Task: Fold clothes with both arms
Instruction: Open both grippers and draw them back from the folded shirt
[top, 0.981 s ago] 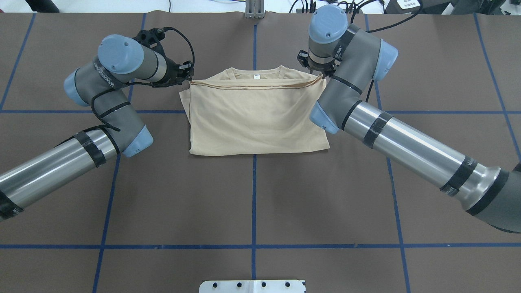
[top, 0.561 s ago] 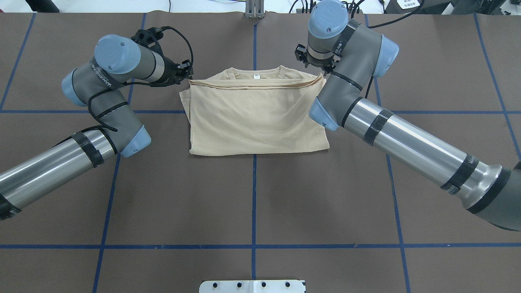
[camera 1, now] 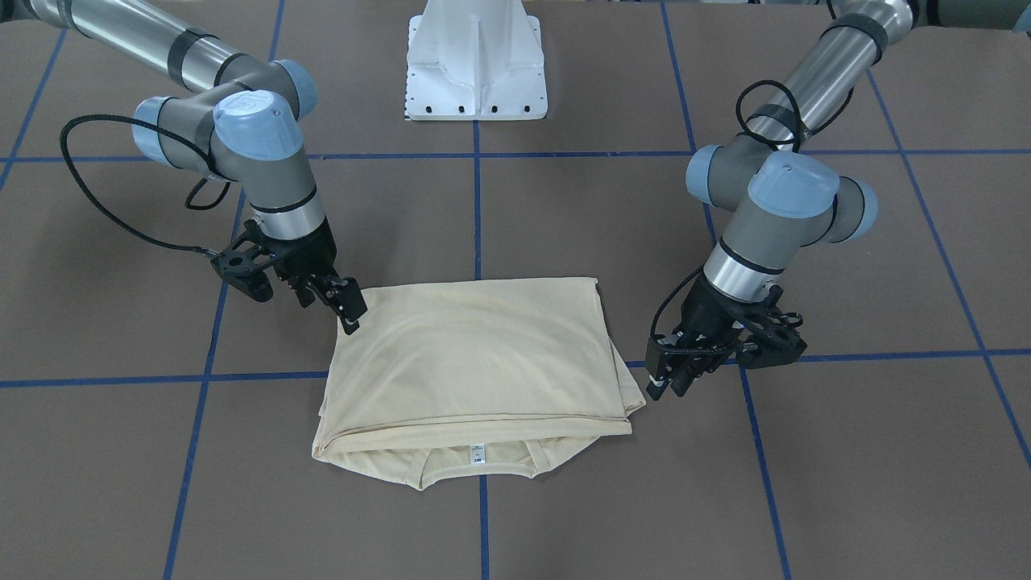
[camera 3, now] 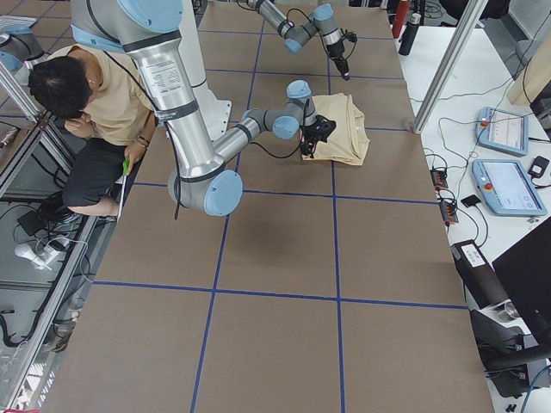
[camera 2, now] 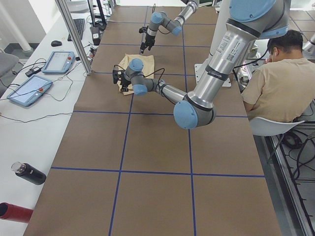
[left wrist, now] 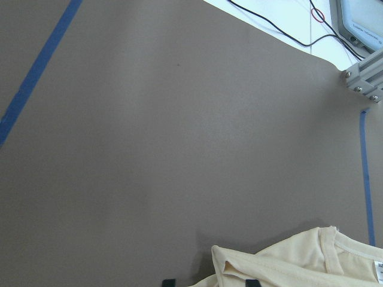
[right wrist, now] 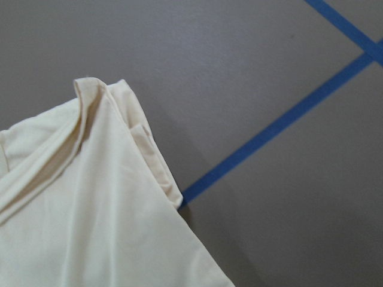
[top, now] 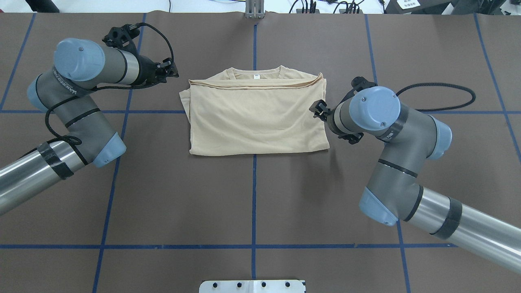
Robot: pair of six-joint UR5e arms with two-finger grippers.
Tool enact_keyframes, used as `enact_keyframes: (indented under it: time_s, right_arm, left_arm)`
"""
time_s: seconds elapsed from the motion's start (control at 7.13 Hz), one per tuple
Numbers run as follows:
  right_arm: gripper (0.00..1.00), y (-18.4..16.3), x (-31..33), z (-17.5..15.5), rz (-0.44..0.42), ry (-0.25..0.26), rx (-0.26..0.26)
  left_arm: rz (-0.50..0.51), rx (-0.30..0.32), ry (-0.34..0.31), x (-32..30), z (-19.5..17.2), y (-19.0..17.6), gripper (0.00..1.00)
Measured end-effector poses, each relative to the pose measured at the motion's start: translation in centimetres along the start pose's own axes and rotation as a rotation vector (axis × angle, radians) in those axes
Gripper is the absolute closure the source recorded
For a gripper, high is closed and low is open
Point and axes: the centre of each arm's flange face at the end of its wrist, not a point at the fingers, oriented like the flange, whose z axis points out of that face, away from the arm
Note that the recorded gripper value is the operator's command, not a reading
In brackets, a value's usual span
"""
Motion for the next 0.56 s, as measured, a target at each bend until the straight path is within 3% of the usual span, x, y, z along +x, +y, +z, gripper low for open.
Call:
enact_keyframes:
  time_s: [0.42,0.56]
  right_arm:
    - [0.45,2.9,2.6,1.4,0.109,-0.017,-0.01]
    - [0.91,3.1,2.7,1.8,0.113,-0.015,-0.005]
  left_arm:
    - [0.002,0.003,-0.006,-0.8,-0.2,0.1,0.51]
    - [0.001,0.002,-0.012,-1.3,-0.2,0.2,0.51]
